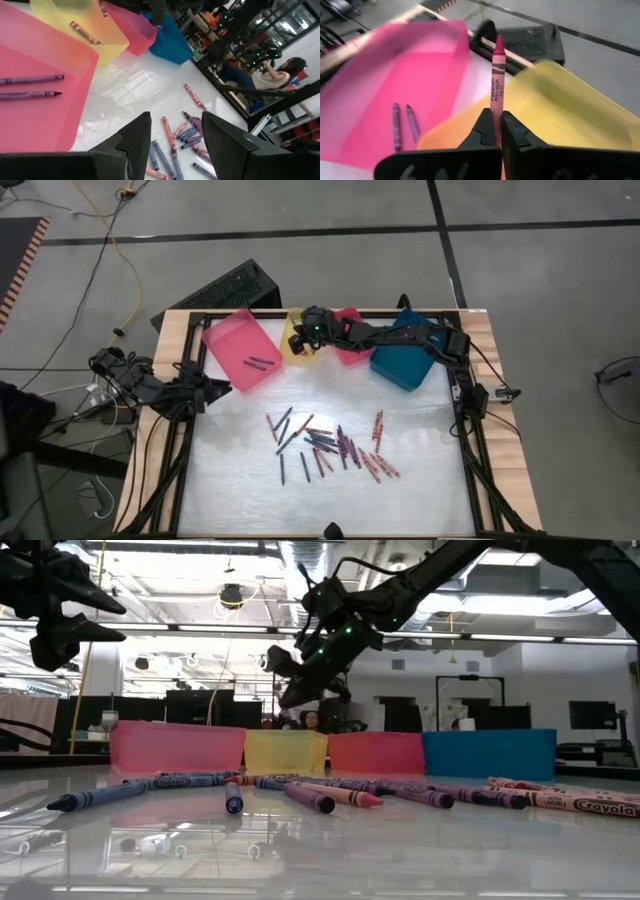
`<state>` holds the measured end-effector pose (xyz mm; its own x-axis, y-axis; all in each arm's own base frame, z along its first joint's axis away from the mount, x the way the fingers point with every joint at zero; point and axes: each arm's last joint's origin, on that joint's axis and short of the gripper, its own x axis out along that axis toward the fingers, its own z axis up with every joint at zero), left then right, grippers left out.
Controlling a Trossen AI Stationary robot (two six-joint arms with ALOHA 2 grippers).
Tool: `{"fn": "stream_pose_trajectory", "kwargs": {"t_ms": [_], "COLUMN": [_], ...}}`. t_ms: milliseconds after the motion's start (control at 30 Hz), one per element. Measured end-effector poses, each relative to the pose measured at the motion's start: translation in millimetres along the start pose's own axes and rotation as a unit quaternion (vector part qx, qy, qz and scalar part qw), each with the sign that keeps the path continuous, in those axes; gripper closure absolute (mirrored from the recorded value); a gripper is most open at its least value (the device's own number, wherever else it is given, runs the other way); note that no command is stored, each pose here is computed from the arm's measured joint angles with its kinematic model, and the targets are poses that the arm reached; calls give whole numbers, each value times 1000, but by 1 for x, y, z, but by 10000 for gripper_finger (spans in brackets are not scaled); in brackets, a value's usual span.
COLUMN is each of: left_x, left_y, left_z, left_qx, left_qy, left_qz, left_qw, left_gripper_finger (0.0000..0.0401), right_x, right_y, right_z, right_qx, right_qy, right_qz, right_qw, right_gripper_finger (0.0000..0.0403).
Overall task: Sort crayons
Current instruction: Put the red crayon into the yellow bin
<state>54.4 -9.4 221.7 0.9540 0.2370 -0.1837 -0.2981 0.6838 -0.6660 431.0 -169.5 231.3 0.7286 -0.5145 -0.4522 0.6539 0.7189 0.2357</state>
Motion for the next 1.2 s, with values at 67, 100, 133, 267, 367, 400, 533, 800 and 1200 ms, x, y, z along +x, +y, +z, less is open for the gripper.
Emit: {"fn": "stream_pose_trajectory", "kwargs": {"t_ms": [67,100,133,267,367,400,533,800,1200], "left_x": [0,0,0,0,0,0,0,0,0], "left_y": [0,0,0,0,1,1,1,1,2], "left_z": [0,0,0,0,-1,-1,-1,-1,0], "left_qx": [-2,-1,-1,-1,-1,-1,-1,0,0], "left_qy": [2,3,2,2,3,3,3,4,-6], "left_qz": [0,1,1,2,2,2,2,4,12], "left_qw": [1000,1000,1000,1000,1000,1000,1000,1000,1000], "left_gripper_finger": [236,236,236,236,236,236,236,236,236], "right_x": [0,0,0,0,0,0,-1,-2,-2], "right_y": [-1,-2,-2,-5,-5,-4,-3,0,-1], "right_z": [-1,-1,-1,-2,-6,-6,-7,-9,-9], "right_qx": [-2,-2,-2,-4,-10,-12,-23,-31,-41], "right_qy": [4,6,6,15,29,29,31,35,33], "right_qz": [-7,-9,-10,-17,-32,-31,-30,-31,-42], "right_qw": [1000,1000,1000,1000,999,999,999,998,998], "right_gripper_finger": [397,397,397,397,397,397,397,397,397]}}
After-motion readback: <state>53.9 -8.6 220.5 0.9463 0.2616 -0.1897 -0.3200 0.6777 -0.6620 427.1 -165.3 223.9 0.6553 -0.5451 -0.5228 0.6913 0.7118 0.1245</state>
